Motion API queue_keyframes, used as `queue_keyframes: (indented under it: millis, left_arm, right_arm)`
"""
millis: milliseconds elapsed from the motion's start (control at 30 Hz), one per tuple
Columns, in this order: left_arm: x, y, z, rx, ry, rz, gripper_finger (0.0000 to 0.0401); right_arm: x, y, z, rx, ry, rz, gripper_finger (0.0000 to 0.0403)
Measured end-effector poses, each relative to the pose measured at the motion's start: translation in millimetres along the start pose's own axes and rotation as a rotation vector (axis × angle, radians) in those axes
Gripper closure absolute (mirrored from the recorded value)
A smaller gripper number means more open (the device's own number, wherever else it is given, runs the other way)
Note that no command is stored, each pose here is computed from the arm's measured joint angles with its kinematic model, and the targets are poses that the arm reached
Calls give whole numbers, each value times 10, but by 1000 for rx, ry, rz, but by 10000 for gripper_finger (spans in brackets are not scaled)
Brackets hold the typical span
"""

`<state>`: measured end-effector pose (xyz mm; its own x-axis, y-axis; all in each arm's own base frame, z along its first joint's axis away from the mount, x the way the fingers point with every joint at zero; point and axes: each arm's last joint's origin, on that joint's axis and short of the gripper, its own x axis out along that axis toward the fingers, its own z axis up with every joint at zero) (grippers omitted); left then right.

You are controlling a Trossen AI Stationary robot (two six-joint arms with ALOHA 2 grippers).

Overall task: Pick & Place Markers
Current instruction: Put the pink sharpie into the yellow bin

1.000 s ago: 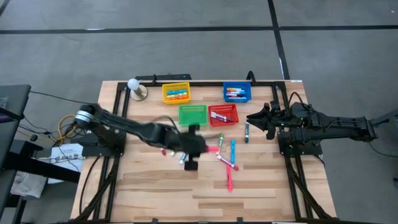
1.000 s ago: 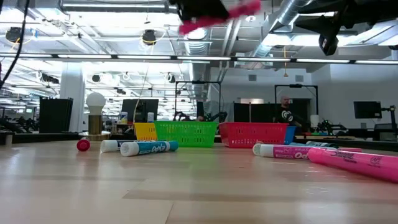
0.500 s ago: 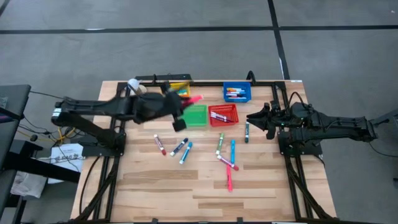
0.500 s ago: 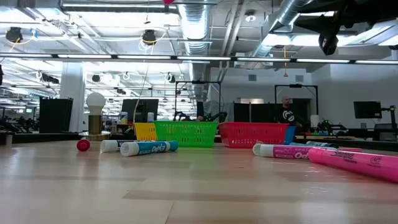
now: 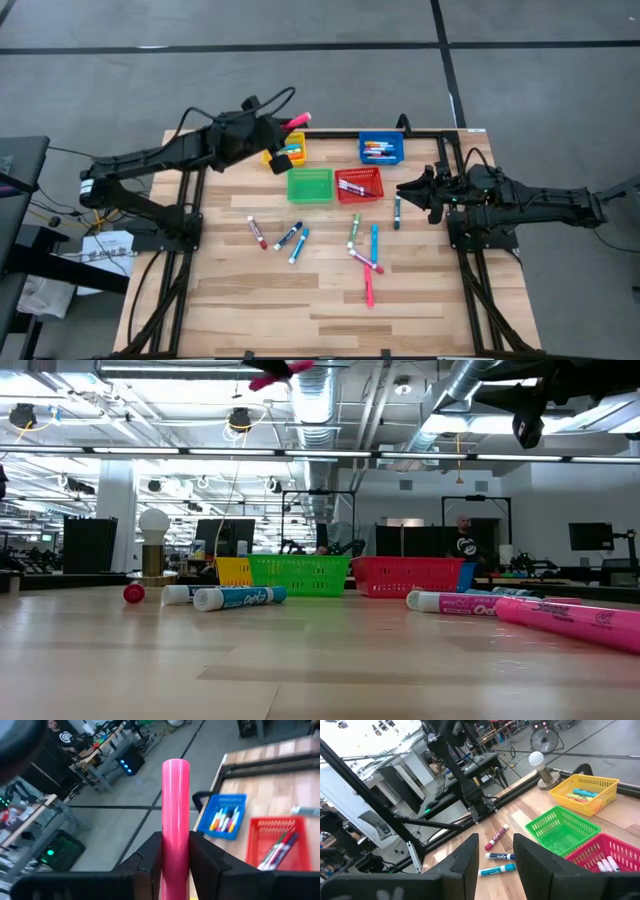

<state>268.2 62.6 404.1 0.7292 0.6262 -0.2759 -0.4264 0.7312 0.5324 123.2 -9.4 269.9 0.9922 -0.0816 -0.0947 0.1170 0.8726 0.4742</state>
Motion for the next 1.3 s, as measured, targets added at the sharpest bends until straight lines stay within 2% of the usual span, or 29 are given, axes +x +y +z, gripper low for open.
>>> queue_keyframes:
  millis: [267, 400, 767, 1067, 1300]
  left_arm:
    - [364, 232, -227, 148, 102, 24, 322]
    - [594, 361, -399, 182, 150, -7, 323]
    - [1232, 601, -1000, 156, 310, -106, 323]
    - [1603, 551, -1402, 137, 411, -207, 321]
    - [1733, 396, -1617, 162, 510, -317, 320]
  right_arm:
    - [0, 0, 0, 0, 0, 0, 291]
    - [0, 0, 0, 0, 0, 0, 291]
    - [0, 0, 0, 0, 0, 0, 291]
    - [0, 0, 0, 0, 0, -1, 291]
    - [0, 0, 0, 0, 0, -1, 291]
